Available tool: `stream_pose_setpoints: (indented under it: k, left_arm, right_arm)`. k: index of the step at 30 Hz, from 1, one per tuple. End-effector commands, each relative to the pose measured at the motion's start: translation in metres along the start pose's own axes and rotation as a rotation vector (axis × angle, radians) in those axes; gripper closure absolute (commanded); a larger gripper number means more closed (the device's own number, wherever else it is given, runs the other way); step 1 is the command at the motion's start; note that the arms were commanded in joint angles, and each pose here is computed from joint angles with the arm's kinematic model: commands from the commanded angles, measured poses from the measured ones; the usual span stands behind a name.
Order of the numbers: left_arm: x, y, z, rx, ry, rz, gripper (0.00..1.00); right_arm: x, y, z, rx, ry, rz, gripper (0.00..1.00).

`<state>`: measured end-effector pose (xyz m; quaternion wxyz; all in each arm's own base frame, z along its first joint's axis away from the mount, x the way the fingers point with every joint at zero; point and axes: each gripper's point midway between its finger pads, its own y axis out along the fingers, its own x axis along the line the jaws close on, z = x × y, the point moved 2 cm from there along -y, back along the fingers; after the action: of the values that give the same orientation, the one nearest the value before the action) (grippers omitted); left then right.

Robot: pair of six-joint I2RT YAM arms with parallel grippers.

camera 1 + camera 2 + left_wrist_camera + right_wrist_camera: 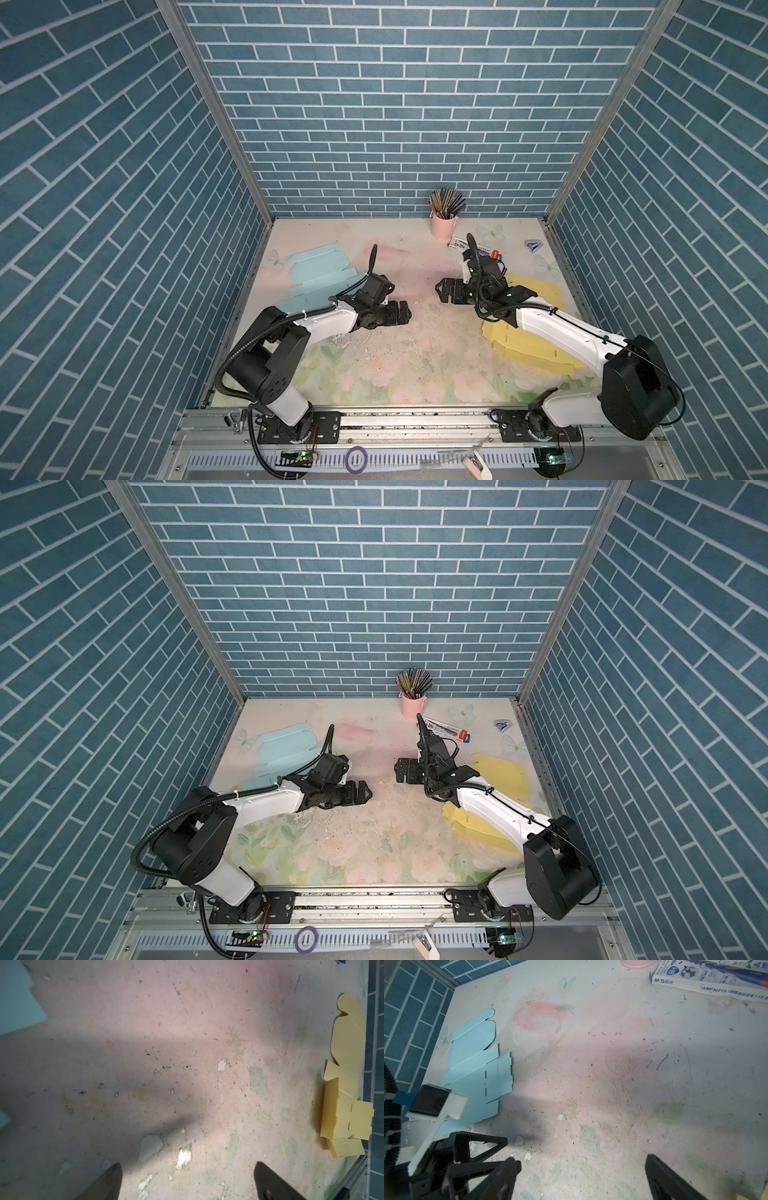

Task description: Fold the paper box

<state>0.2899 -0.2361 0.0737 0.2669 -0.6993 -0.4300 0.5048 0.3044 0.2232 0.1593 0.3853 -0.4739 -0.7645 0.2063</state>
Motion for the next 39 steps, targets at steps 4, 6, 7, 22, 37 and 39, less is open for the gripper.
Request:
stream_pose_setpoints:
  k: [4,6,7,22,37,39]
  left_arm:
    - [0.047,-0.064,-0.058,-0.071,-0.013,-0.13,0.01]
    - [0.069,-0.066,-0.064,-0.073,-0.024,-0.188,0.01]
    - [0.081,-0.065,-0.065,-0.07,-0.038,-0.215,0.01]
    - [0.153,-0.027,-0.03,0.043,-0.144,-0.376,0.01]
    - [0.107,0.0,0.03,0.124,-0.144,-0.285,0.01]
    - [0.09,0.007,0.037,0.127,-0.129,-0.267,0.0]
  right_arm:
    - [0.0,-0.008,0.002,-0.015,0.027,-0.028,0.03]
    - [-0.002,-0.007,0.005,-0.009,0.024,-0.024,0.04]
    - [-0.002,-0.007,0.005,-0.01,0.024,-0.024,0.04]
    - [-0.003,-0.014,0.008,-0.006,-0.026,-0.036,0.02]
    - [-0.013,-0.038,-0.016,-0.045,-0.094,0.001,0.02]
    - [-0.015,-0.036,-0.016,-0.04,-0.091,0.006,0.02]
